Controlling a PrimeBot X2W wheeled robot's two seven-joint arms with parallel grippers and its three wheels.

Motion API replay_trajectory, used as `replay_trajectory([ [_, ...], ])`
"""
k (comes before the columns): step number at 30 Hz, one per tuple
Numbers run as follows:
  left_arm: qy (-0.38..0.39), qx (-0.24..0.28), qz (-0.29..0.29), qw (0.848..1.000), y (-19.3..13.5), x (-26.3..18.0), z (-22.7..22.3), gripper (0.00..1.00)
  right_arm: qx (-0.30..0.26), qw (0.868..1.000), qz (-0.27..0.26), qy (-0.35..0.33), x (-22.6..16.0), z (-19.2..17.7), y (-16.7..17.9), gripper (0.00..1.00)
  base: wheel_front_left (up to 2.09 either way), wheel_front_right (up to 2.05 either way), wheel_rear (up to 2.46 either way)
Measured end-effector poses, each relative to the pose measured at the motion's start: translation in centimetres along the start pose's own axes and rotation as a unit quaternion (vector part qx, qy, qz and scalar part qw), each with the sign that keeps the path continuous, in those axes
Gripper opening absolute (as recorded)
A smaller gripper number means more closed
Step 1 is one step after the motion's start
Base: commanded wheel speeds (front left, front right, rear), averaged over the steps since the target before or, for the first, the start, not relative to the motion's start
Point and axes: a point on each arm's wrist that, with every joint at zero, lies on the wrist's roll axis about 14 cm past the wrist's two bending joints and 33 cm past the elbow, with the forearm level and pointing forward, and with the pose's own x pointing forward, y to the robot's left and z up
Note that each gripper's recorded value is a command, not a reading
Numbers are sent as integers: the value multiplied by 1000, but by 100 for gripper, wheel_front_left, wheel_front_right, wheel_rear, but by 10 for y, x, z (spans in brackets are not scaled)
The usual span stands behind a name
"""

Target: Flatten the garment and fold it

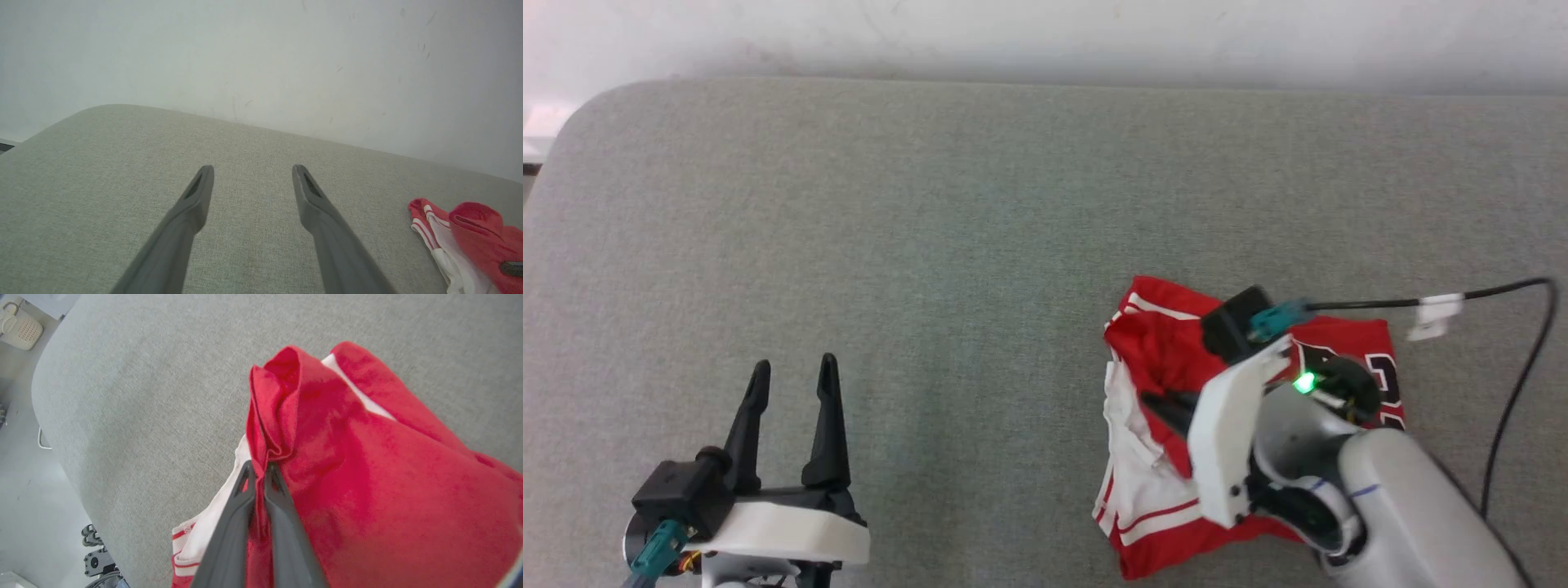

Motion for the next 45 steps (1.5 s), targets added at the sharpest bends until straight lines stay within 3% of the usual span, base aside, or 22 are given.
replay_trajectory([
  [3,2,-1,7,1000,3,0,-2,100,4,999,10,33,17,-19,8,0,0,0,0],
  [4,4,-1,7,1000,4,-1,-3,100,5,999,12,45,21,-27,9,15,0,0,0],
  [5,7,-2,9,1000,5,-2,-5,100,2,998,12,54,25,-33,10,43,0,0,0],
  [6,9,-2,10,1000,5,-2,-6,100,-3,998,11,56,28,-35,10,92,0,0,0],
  [7,11,-3,11,1000,5,-3,-7,100,-8,998,11,54,30,-34,10,100,0,0,0],
  [13,6,-5,6,1000,3,0,-5,100,-6,1000,-9,-24,15,7,-7,100,0,0,0],
  [18,3,-7,0,1000,-1,6,-4,100,-3,987,-111,-116,-42,42,-73,100,0,0,0],
  [21,3,-8,-6,1000,-5,10,-5,100,17,976,-175,-129,-74,27,-104,100,0,0,0],
  [25,7,-8,-15,1000,-10,16,-9,100,73,967,-219,-102,-95,-16,-121,100,0,0,0],
  [33,23,-7,-28,999,-17,23,-20,100,143,960,-232,-60,-87,-64,-124,100,0,0,0],
  [39,27,-1,-33,999,-17,22,-19,100,173,957,-230,-46,-71,-76,-129,100,0,0,0],
  [40,27,-1,-33,999,-17,21,-18,100,176,957,-228,-45,-69,-76,-129,64,0,0,0],
  [41,25,-1,-34,999,-18,21,-17,100,180,956,-227,-49,-68,-75,-130,0,0,0,0],
  [45,24,-2,-38,999,-20,21,-14,100,182,958,-216,-53,-65,-70,-126,0,0,0,0],
])
